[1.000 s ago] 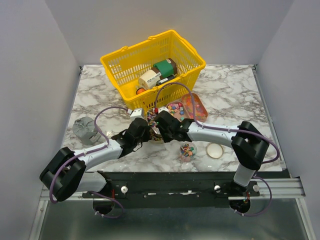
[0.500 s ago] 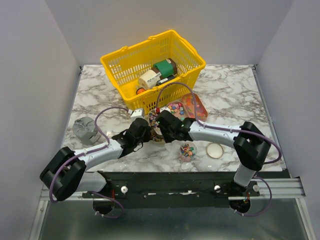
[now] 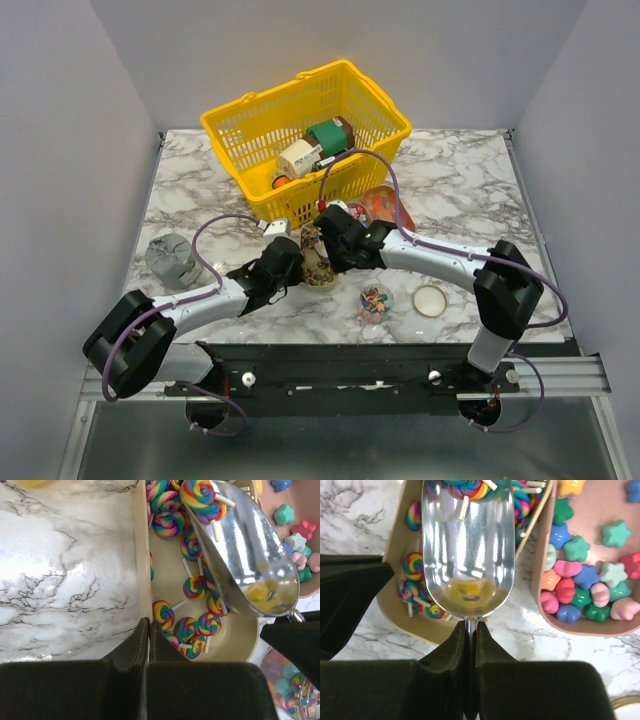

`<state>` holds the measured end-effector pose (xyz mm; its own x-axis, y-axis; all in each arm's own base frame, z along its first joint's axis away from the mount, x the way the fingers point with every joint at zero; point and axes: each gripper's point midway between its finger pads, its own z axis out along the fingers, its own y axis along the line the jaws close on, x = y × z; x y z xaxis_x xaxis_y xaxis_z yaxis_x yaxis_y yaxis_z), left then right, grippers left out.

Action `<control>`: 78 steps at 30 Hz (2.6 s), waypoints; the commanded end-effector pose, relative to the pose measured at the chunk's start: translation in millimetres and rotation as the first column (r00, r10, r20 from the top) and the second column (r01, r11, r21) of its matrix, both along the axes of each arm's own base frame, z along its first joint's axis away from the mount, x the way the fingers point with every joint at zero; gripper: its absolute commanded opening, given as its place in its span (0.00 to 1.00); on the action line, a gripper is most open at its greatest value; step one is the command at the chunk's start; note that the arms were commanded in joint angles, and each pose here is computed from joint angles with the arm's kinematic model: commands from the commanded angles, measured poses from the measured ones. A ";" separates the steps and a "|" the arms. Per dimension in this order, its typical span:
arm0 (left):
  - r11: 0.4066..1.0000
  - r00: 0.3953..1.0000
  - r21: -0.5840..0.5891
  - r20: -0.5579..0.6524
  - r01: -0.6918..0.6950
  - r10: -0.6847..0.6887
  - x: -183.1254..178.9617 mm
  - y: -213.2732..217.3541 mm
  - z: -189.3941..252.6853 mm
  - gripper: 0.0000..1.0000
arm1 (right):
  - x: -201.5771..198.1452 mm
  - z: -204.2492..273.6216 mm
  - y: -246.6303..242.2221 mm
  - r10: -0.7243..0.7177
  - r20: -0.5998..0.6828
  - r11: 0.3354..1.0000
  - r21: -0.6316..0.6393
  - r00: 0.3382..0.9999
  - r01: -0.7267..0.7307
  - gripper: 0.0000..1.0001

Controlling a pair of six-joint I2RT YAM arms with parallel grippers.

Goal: Pack the candies
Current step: Scoop the fake candies from the storage box, then place the fake candies in the packing bottle.

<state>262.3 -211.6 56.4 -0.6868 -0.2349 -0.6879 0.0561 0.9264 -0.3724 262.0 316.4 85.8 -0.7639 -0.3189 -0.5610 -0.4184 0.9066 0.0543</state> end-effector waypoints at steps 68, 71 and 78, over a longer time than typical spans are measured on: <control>0.994 0.987 0.094 0.154 -0.054 0.039 10.8 25.4 54.5 0.99 | -153.3 81.5 -160.3 0.038 -0.168 0.999 0.036 0.985 -0.033 0.01; 0.993 0.987 0.098 0.156 -0.062 0.046 11.5 27.2 54.5 0.99 | -161.1 79.2 -161.1 0.063 -0.215 0.998 0.017 0.975 -0.061 0.01; 0.992 0.986 0.100 0.153 -0.077 0.061 10.9 30.2 50.3 0.99 | -178.1 75.9 -162.4 0.124 -0.305 0.992 0.004 0.944 -0.129 0.01</control>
